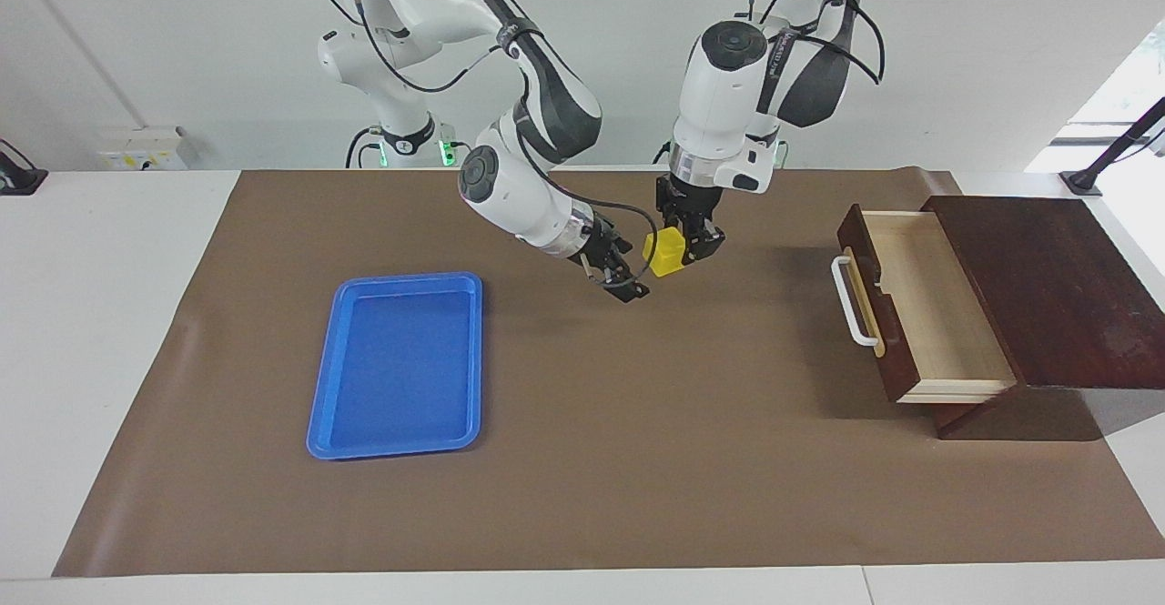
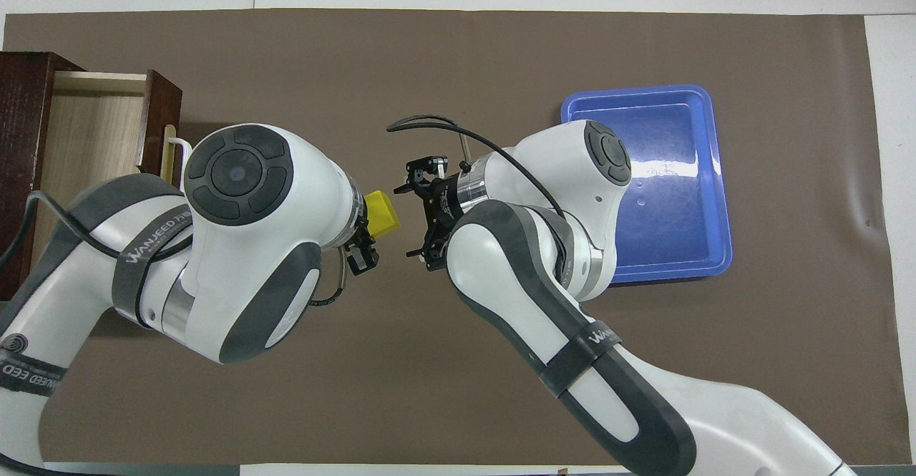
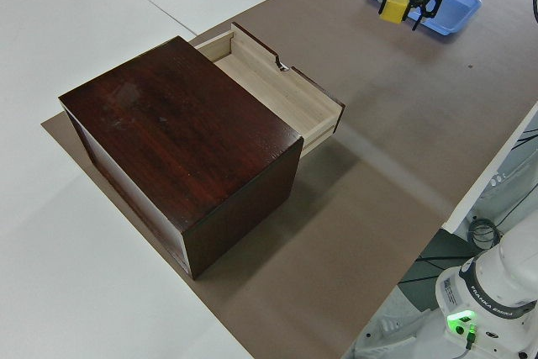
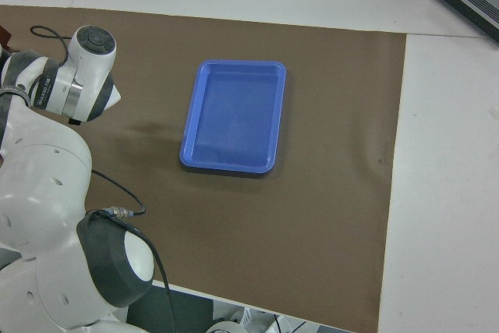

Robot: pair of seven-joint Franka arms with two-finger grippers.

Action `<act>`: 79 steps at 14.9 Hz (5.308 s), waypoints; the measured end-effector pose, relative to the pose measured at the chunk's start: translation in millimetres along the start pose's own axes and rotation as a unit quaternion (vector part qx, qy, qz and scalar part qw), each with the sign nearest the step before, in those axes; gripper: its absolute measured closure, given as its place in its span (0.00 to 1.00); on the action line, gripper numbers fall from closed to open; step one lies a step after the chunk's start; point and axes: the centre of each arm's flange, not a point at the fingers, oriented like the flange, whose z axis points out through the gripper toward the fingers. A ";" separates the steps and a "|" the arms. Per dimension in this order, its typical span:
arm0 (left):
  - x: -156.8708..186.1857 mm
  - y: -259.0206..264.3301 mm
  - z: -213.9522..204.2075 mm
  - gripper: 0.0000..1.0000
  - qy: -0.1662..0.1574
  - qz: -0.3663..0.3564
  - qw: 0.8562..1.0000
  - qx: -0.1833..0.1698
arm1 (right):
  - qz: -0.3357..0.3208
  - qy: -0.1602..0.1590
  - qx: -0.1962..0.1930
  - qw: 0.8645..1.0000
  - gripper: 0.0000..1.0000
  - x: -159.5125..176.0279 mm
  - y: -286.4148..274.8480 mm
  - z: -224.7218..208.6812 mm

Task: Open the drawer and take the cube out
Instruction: 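Close the right gripper on the yellow cube held by the left gripper, then carry the cube with the right gripper while the left gripper pushes drawer, then lower the cube into the blue tray and open the right gripper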

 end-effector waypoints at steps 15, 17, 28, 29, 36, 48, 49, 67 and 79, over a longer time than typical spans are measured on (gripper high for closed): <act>-6.0 -17.7 9.0 0.45 0.005 0.040 0.999 0.002 | -0.012 0.004 -0.019 1.000 0.00 -18.5 0.8 16.7; -6.1 -18.0 9.4 0.45 0.005 0.040 0.999 0.002 | -0.015 0.004 -0.024 1.000 0.00 -21.8 3.0 15.9; -10.7 -23.8 9.3 0.45 0.003 0.046 0.999 0.001 | -0.022 -0.002 -0.032 0.999 0.00 -24.4 5.5 -10.2; -10.6 -23.7 9.3 0.45 0.002 0.046 0.999 0.001 | -0.022 -0.002 -0.032 0.999 0.00 -23.9 5.8 -9.7; -10.6 -23.2 9.1 0.45 0.002 0.046 0.999 0.000 | -0.023 -0.003 -0.031 0.999 0.24 -25.8 6.9 -12.5; -1.1 -13.7 1.9 0.31 -0.001 0.040 0.999 -0.003 | -0.027 -0.004 -0.027 0.999 0.44 -26.5 5.6 -18.7; 10.8 -0.3 -2.4 0.21 0.001 0.042 0.999 -0.008 | -0.025 -0.003 -0.026 0.999 0.44 -24.1 4.3 -21.2; 299.8 205.0 23.3 0.00 0.044 0.273 0.960 -0.040 | 0.038 0.029 0.022 0.999 0.44 294.6 -7.7 -234.0; 315.2 213.3 -52.3 0.00 0.058 0.382 0.922 -0.004 | 0.062 0.033 -0.006 0.998 0.44 351.8 47.8 -145.3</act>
